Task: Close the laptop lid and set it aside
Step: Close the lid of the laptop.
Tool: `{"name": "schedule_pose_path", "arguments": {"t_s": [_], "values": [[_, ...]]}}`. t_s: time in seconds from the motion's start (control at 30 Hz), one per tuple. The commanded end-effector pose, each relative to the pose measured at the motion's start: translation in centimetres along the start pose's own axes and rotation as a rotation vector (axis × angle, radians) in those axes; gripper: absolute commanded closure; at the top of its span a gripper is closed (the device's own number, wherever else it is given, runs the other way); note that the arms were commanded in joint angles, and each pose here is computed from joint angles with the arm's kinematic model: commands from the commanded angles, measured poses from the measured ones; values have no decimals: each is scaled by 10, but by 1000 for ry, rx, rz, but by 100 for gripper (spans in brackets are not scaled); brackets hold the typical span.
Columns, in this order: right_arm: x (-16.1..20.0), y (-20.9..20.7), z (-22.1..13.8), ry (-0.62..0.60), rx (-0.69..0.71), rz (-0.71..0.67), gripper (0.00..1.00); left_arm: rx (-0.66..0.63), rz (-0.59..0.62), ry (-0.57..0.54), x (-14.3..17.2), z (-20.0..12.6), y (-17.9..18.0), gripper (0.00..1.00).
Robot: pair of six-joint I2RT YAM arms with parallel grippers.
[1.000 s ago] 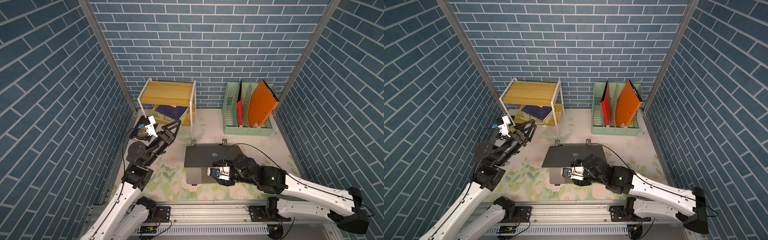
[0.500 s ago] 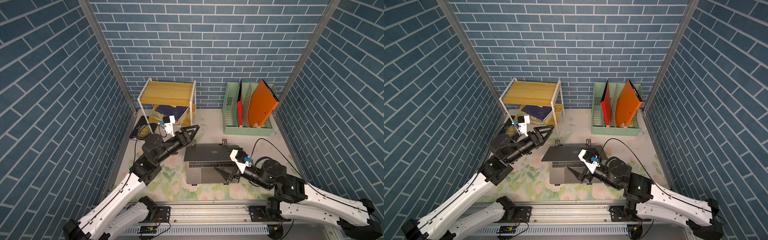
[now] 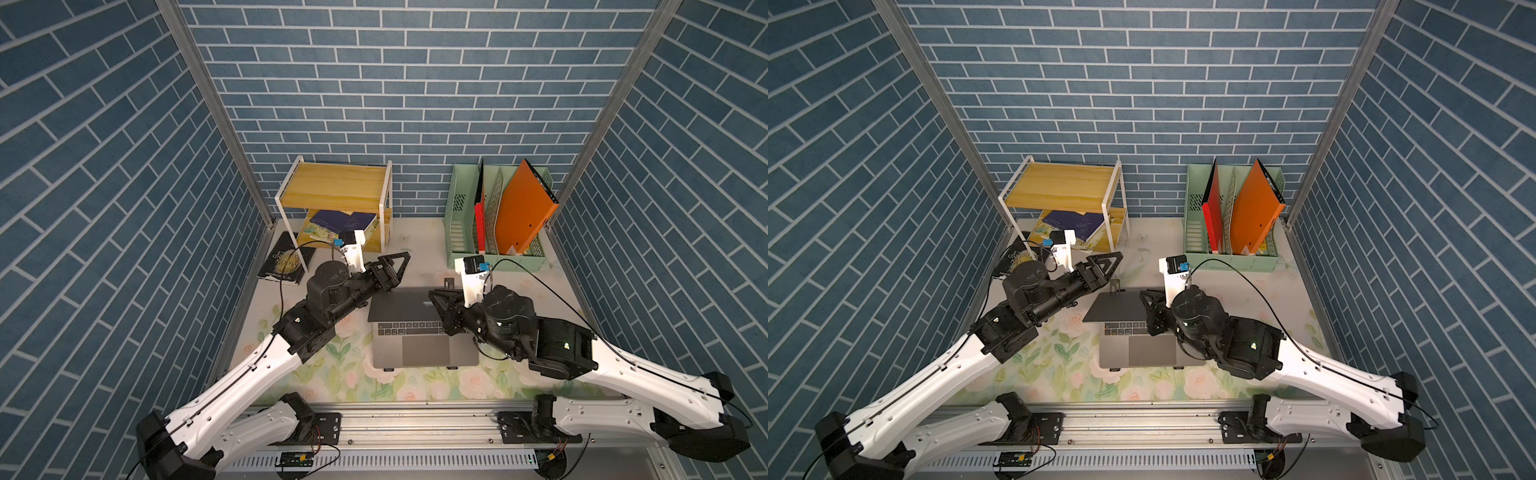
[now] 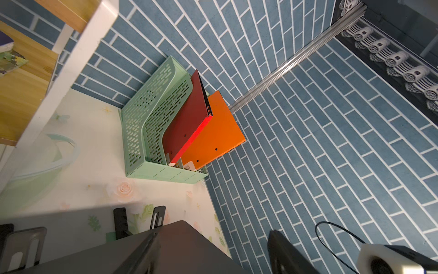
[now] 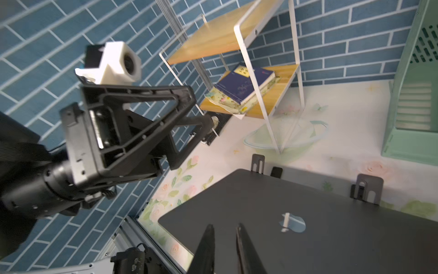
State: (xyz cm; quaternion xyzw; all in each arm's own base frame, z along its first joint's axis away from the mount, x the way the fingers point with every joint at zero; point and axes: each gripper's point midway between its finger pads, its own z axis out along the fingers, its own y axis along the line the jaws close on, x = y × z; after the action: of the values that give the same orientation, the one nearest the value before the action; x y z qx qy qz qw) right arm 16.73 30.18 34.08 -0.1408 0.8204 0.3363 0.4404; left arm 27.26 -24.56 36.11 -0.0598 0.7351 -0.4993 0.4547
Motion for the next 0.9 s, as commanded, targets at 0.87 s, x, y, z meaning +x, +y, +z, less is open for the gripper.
{"name": "schedule_pose_path", "arguments": {"t_s": [0.87], "values": [[75,-32,18,508,104,-111,92,-67,35,7,15,-6,26,23]]}}
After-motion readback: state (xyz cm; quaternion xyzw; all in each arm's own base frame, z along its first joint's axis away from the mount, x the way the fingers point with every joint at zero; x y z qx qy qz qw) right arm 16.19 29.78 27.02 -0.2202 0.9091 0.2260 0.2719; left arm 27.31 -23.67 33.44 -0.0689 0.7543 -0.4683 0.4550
